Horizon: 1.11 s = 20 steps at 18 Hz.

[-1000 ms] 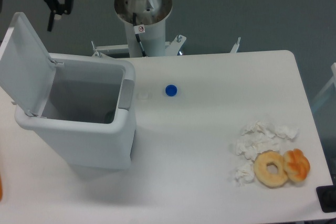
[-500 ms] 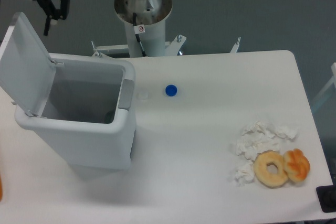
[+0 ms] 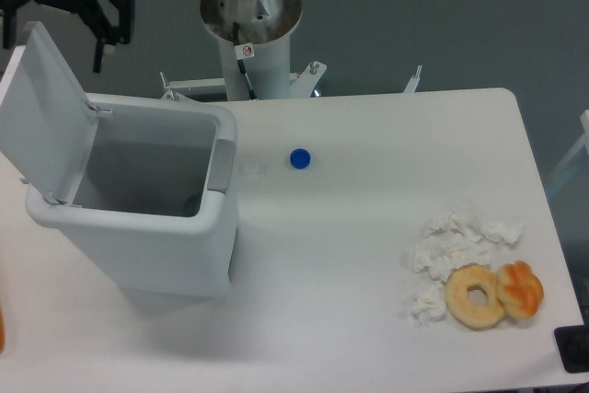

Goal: Close the trash can
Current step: 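Push the gripper against the back of the lid, tipping it forward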

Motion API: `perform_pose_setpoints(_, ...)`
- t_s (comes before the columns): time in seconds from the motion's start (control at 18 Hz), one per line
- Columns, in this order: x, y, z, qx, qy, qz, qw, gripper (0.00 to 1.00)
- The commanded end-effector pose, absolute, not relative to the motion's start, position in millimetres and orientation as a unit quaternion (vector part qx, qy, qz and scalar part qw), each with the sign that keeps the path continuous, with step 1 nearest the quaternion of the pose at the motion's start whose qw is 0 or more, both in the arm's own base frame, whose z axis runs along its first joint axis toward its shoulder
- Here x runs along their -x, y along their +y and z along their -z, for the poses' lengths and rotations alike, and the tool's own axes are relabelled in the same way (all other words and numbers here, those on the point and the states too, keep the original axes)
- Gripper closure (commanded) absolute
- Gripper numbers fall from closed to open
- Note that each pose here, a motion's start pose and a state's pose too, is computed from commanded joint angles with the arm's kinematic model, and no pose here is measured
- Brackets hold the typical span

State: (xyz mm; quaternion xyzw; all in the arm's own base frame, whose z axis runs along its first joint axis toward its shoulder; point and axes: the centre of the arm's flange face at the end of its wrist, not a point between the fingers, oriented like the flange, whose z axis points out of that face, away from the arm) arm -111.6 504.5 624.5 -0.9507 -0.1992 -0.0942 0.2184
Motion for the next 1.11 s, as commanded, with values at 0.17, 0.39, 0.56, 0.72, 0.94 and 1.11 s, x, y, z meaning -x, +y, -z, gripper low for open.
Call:
perform_pose_setpoints(0.17, 113.0, 501.2, -627.3, 0.951, -0.201, 0.085, 0.220, 0.00)
perform_pose_setpoints(0.39, 117.1, 498.2, -628.0, 0.951, -0.206, 0.071, 0.218, 0.00)
perform_pose_setpoints(0.56, 129.3, 495.3, -618.1, 0.952, -0.215, 0.066, 0.210, 0.00)
perform_pose_setpoints(0.72, 145.3, 491.1, -613.3, 0.951, -0.220, 0.062, 0.208, 0.00)
perform_pose_setpoints(0.94, 171.6, 481.8, -613.1, 0.950, -0.226, 0.053, 0.210, 0.00)
perform_pose_setpoints(1.11, 187.1, 476.1, -610.8, 0.950, -0.228, 0.048, 0.209, 0.00)
